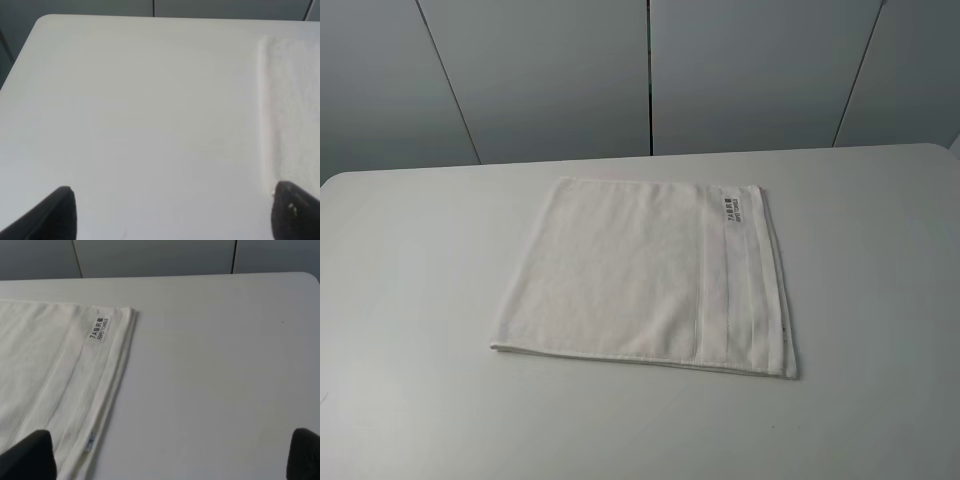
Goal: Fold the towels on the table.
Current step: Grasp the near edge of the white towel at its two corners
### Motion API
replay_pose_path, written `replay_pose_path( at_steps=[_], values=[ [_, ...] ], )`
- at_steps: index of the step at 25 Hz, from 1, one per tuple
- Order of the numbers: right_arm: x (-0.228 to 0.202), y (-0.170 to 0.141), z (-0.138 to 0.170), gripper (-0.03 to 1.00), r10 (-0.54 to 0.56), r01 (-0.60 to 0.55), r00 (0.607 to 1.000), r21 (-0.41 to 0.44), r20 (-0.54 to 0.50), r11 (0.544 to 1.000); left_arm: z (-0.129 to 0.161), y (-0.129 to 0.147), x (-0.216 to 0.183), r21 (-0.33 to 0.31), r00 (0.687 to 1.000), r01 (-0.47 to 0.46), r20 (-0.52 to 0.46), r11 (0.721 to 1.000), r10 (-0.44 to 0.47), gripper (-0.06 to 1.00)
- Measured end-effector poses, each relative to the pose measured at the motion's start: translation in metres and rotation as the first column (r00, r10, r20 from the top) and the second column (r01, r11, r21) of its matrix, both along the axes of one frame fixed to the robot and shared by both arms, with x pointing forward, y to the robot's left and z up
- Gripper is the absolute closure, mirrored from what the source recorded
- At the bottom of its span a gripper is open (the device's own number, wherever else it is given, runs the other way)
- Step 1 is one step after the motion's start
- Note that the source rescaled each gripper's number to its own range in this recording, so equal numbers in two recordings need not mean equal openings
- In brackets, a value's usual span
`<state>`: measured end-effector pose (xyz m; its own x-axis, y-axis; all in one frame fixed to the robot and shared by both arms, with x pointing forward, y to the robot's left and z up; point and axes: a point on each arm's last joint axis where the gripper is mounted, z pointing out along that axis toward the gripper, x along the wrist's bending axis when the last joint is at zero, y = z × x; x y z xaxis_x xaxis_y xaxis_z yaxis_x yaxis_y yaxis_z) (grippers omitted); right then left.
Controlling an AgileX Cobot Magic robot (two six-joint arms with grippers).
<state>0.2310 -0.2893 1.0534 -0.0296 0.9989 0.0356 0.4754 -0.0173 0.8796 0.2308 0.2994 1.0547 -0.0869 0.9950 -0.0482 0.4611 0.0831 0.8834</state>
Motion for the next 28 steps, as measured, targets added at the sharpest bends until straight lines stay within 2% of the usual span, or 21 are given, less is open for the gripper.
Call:
replay_pose_path(
  at_steps=[28],
  values=[
    [0.0000,0.0000,0.0000,-0.03,0.000,0.000,1.000,0.000,0.000,1.000,0.0000,0.0000,0.0000,0.000,1.000,0.000,0.000,1.000,0.000,-0.05]
  ],
)
